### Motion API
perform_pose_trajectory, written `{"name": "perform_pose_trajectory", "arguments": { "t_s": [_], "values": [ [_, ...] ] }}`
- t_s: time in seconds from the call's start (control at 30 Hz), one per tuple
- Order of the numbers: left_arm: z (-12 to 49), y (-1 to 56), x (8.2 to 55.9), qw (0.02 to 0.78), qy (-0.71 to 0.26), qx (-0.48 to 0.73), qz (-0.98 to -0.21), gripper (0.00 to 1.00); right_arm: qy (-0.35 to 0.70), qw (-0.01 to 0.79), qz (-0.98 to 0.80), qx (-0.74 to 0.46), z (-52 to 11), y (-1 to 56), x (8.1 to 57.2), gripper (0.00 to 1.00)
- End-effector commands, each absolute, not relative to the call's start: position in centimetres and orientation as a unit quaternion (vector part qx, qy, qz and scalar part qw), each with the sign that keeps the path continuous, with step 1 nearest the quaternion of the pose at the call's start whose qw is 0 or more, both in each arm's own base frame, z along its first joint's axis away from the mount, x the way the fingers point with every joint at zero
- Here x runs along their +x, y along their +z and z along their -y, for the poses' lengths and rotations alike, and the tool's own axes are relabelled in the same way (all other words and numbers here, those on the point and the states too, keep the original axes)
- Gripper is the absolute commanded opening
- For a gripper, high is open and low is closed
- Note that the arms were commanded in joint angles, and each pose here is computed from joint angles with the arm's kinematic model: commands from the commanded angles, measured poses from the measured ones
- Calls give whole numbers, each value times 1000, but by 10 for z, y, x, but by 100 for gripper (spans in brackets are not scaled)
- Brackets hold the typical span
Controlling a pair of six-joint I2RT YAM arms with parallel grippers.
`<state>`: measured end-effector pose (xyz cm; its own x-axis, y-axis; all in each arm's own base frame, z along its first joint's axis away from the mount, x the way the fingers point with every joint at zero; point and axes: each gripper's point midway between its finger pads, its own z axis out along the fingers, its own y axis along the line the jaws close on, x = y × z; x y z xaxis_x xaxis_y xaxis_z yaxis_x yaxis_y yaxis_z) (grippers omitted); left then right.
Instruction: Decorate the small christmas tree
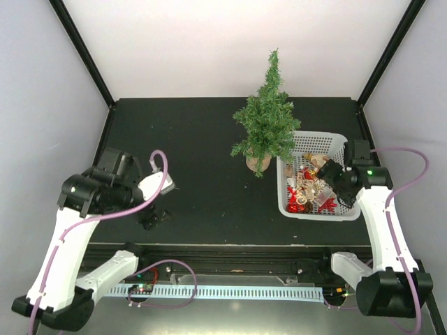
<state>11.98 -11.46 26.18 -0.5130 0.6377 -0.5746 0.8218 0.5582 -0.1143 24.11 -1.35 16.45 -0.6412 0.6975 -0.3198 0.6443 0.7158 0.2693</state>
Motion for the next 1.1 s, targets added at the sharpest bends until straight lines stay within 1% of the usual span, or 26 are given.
{"name": "perform_pose_trajectory", "arguments": {
  "t_s": [0.0, 0.1, 0.23, 0.3, 0.37, 0.43, 0.53, 0.63, 0.73, 0.93, 1.07],
  "values": [
    [127, 299, 170, 292, -178, 426, -838, 99, 139, 225, -917, 298, -25, 183, 248, 95],
    [150, 359, 217, 356, -191, 437, -804, 99, 186, 232, -916, 268, -49, 193, 246, 95],
    [197, 447, 266, 461, -252, 463, -714, 99, 224, 239, -916, 229, -75, 209, 236, 95],
    [218, 480, 289, 507, -265, 470, -672, 99, 237, 240, -916, 219, -80, 213, 229, 95],
    [240, 501, 310, 537, -269, 486, -635, 99, 245, 240, -915, 213, -82, 217, 222, 95],
    [261, 521, 322, 561, -273, 502, -598, 99, 244, 238, -916, 213, -80, 219, 213, 95],
    [294, 520, 343, 573, -295, 521, -560, 99, 238, 233, -915, 226, -75, 221, 198, 95],
    [312, 526, 364, 606, -318, 501, -530, 99, 244, 232, -910, 242, -73, 223, 186, 95],
    [328, 528, 379, 619, -351, 492, -502, 99, 250, 228, -905, 258, -72, 223, 176, 95],
    [356, 528, 414, 617, -413, 461, -486, 99, 245, 223, -900, 283, -66, 221, 163, 95],
    [376, 513, 417, 601, -437, 468, -478, 99, 236, 217, -901, 294, -63, 216, 157, 95]
  ]
}}
